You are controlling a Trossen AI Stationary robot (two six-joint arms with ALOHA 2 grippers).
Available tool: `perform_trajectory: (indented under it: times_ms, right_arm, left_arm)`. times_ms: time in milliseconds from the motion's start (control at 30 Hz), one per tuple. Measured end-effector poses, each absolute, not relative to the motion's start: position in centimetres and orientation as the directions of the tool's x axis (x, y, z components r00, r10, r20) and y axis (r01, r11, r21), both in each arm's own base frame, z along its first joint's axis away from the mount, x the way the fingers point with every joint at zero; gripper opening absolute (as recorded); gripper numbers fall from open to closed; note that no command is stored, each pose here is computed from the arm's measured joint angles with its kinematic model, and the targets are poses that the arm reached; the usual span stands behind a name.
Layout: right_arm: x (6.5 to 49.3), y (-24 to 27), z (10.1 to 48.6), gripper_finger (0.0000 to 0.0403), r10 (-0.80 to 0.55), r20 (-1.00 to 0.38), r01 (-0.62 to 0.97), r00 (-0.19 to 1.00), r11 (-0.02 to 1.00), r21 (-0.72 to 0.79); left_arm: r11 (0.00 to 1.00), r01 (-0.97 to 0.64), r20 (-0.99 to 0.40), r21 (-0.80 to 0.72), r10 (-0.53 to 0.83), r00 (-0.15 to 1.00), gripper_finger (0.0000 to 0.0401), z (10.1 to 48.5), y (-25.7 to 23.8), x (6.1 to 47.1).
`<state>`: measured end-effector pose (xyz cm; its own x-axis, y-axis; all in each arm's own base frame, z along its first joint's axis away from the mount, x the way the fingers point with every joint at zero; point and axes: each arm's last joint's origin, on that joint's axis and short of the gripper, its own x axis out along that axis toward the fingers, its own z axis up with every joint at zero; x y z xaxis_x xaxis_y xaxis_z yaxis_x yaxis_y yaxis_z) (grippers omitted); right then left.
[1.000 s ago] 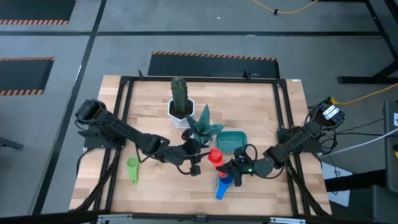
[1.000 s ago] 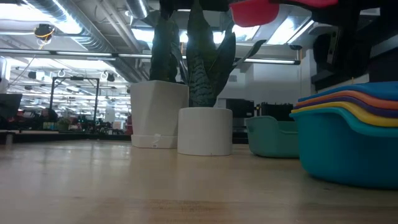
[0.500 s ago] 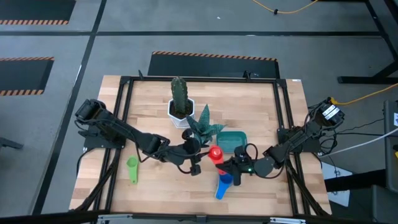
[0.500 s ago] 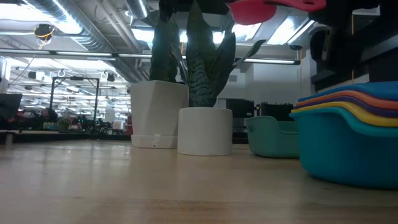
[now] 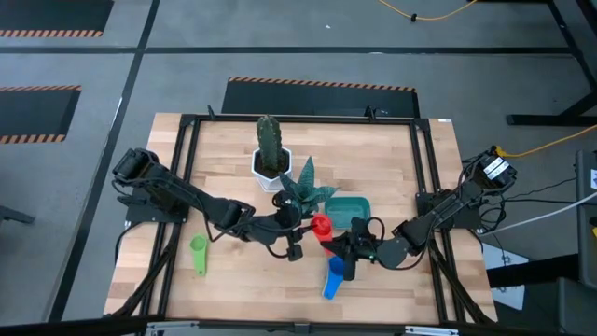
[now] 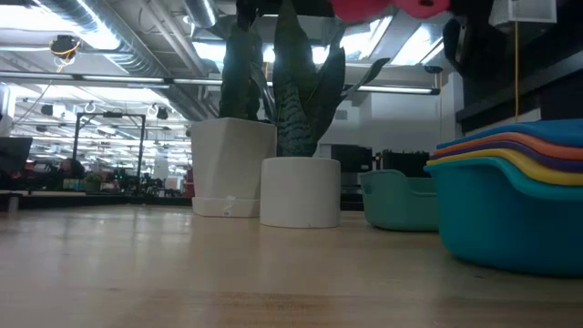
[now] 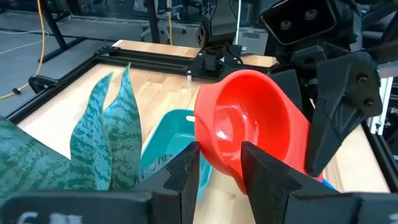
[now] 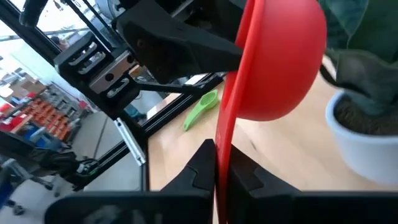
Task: Nest measuring cups in basket
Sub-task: Stack the red measuring cup on top of the blue measuring cup
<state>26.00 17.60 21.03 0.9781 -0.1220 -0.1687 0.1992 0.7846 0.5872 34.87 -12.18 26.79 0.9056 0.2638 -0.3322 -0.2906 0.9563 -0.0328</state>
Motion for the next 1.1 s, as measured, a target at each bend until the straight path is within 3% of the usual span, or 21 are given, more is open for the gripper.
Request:
perform_trajectory:
  times_ms: [267,600,800,1100]
  right_arm:
    - [26.1,17.6,21.2,0.0014,-0.146,-0.17,0.215,0.975,0.814,0.54]
    - [26.2,17.5,21.3,0.0015,-0.168,-0.165,0.231,0.972,0.814,0.533]
    - [26.3,17.3,21.2,0.0015,-0.174,-0.167,0.237,0.971,0.812,0.533]
    - [26.3,17.4,21.3,0.0051,-0.148,-0.171,0.218,0.974,0.813,0.539]
  left_arm:
    - [0.942,-0.326,-0.337,-0.08,0.282,0.898,0.0106,26.8,-11.2,35.2]
    - [0.932,-0.35,-0.329,-0.092,0.303,0.895,0.0047,26.8,-10.8,35.3]
    - [0.93,-0.354,-0.323,-0.094,0.308,0.895,0.0037,26.8,-10.8,35.4]
    - [0.937,-0.339,-0.324,-0.083,0.296,0.898,0.003,26.8,-10.9,35.4]
